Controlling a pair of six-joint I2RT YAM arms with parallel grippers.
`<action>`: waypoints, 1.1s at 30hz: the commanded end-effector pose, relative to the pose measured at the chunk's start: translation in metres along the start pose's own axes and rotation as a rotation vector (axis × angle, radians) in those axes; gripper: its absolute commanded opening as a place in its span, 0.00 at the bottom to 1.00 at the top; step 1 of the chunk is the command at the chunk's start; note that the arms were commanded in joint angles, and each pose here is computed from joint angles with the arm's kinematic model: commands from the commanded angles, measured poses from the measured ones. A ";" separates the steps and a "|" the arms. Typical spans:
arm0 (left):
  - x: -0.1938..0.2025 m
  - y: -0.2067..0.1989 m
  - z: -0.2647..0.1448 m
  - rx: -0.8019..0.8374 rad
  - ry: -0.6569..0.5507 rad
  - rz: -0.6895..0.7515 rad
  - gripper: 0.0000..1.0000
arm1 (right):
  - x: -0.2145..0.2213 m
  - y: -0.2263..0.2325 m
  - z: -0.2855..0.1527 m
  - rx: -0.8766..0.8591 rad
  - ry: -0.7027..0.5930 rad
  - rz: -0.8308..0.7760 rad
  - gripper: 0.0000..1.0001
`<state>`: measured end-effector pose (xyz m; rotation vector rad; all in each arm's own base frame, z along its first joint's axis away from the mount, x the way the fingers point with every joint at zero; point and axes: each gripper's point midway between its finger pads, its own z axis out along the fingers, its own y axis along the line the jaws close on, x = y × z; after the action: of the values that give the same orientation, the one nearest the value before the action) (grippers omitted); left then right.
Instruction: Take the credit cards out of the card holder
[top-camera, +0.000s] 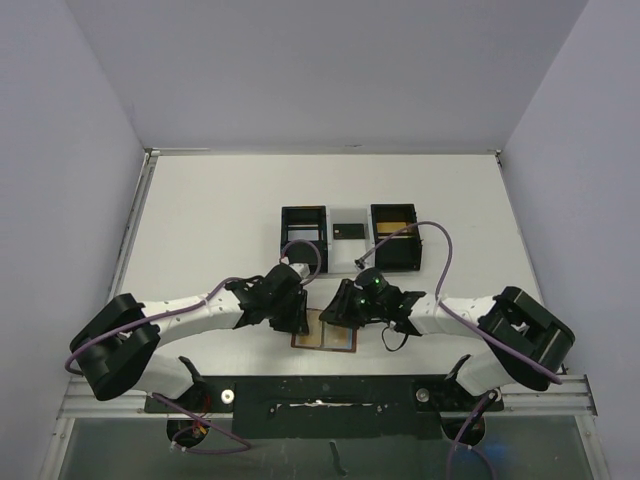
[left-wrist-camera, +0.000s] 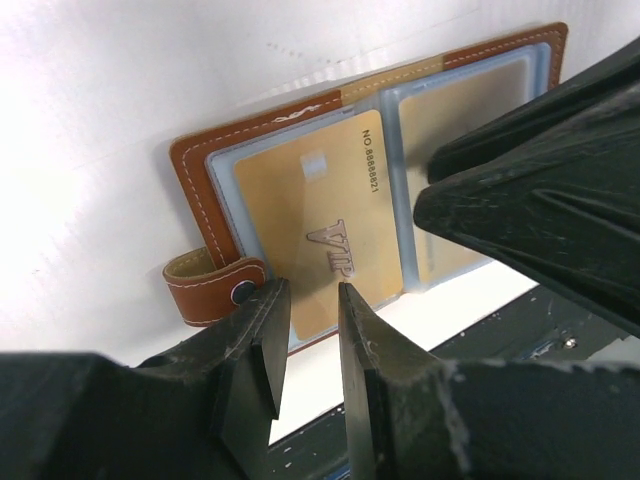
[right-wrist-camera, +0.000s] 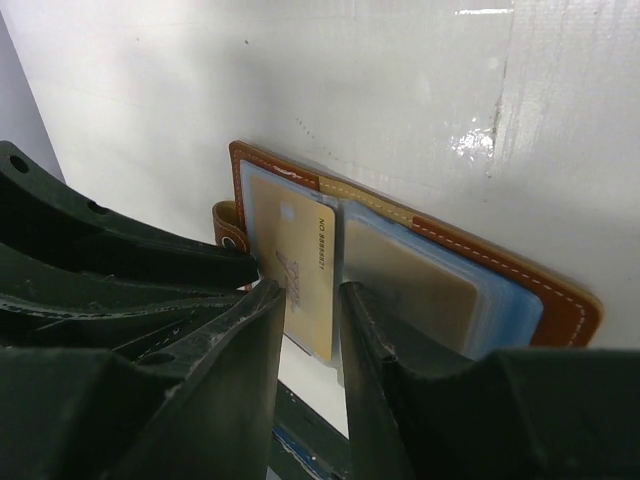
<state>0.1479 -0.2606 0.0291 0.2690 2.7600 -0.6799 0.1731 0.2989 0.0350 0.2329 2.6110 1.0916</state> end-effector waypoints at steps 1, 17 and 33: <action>-0.011 0.000 -0.003 -0.018 -0.058 0.000 0.25 | -0.007 0.013 0.000 0.005 -0.013 -0.035 0.30; -0.025 -0.004 -0.015 -0.011 -0.132 0.014 0.40 | -0.004 0.031 0.005 -0.011 0.020 -0.113 0.28; -0.014 0.005 -0.009 -0.012 -0.107 0.060 0.43 | 0.010 0.003 0.016 0.065 0.057 -0.025 0.24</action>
<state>0.1586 -0.2531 0.0434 0.2591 2.6561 -0.6598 0.1715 0.3219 0.0295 0.1345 2.6694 1.0874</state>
